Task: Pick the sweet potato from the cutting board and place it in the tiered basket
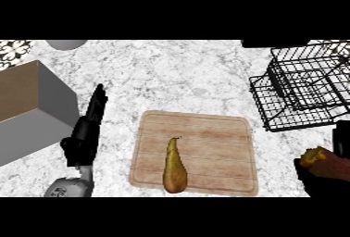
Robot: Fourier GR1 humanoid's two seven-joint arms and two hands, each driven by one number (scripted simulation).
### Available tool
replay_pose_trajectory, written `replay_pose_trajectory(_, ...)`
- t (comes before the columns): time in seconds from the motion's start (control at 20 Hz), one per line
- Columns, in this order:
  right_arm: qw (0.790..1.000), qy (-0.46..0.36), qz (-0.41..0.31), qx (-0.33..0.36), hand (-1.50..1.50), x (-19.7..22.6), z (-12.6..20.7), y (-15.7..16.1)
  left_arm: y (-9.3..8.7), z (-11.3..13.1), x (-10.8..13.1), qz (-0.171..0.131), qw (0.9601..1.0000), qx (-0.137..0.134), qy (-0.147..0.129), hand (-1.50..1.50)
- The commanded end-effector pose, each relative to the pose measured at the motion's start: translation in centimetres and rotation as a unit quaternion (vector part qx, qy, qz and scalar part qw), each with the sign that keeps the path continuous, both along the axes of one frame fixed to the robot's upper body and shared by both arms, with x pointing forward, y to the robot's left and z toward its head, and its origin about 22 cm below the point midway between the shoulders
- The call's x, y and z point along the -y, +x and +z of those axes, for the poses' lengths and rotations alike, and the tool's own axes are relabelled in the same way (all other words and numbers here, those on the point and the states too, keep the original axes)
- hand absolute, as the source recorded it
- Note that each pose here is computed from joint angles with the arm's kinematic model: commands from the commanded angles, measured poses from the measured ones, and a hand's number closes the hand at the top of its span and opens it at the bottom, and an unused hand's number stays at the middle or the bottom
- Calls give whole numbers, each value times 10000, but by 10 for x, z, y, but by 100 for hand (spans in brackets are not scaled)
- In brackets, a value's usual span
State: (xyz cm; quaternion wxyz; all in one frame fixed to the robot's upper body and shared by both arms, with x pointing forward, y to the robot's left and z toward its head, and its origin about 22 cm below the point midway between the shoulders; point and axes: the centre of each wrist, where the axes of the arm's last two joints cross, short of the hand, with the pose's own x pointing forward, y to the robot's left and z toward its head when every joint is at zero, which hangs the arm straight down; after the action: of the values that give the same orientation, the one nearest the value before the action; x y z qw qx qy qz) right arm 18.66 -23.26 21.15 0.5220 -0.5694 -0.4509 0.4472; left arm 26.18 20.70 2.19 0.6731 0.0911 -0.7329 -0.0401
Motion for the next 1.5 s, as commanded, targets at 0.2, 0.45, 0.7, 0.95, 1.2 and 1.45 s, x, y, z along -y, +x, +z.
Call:
replay_pose_trajectory(0.2, 9983, 474, -69, 344, 150, 28, 72, -3, 11, 15, 4, -63, 10000, -47, 9, 0)
replay_pose_trajectory(0.45, 9819, 1813, 63, 552, 150, 39, 73, 12, 9, 23, 5, -46, 10000, -28, -32, 0)
replay_pose_trajectory(0.7, 9865, 1551, -107, 522, 150, 29, 94, 51, 12, 1, 0, -93, 9999, 58, 89, 0)
replay_pose_trajectory(0.95, 9897, 1208, -441, 634, 150, 67, 105, 80, 5, 20, 6, -160, 9999, 44, 9, 0)
replay_pose_trajectory(1.2, 9912, 1025, -407, 733, 150, 70, 85, 103, 8, 9, 10, -111, 9999, -1, 61, 0)
replay_pose_trajectory(1.45, 9930, 839, -575, 597, 150, 98, 67, 132, 14, 16, 18, -121, 9999, 51, 24, 0)
